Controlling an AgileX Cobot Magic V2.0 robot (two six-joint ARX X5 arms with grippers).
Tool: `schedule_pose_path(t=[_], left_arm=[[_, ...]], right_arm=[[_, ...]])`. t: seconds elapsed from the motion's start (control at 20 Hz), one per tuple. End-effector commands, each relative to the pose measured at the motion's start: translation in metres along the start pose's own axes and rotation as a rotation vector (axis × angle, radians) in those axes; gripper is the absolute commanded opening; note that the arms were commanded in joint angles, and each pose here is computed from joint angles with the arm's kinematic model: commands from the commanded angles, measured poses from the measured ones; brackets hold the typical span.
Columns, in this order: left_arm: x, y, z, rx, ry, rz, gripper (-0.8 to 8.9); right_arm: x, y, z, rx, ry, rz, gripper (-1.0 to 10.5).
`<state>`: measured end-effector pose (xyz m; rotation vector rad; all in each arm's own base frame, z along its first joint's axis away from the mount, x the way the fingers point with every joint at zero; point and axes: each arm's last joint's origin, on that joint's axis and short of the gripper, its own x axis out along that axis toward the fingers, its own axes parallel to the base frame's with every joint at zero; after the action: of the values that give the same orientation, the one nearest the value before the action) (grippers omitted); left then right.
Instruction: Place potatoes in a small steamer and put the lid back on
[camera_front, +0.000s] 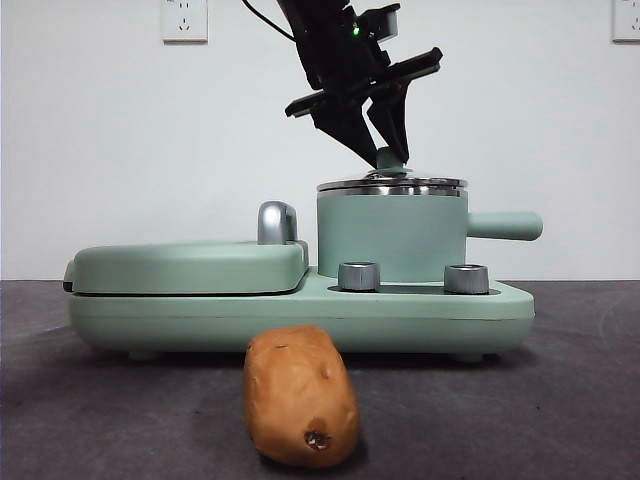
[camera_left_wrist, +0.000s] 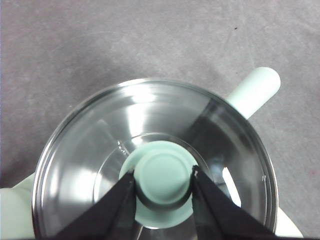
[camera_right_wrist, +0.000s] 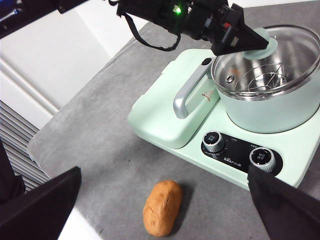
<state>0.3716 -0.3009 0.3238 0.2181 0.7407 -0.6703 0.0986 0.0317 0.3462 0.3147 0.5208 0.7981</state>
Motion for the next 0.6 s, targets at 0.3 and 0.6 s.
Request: schedule_pose_path(t=[0.3,0.6], left_arm=[[-0.041,-0.002,0.029,0.015,-0.075,0.022,0.05],[-0.067,0.008,0.033,0.007,-0.099,0.058,0.05]], right_arm=[[-0.001,0.002,0.003,-0.002,-0.009,0.004,5.9],[-0.001,0.001,0.001,0.01,0.004,-0.001,5.9]])
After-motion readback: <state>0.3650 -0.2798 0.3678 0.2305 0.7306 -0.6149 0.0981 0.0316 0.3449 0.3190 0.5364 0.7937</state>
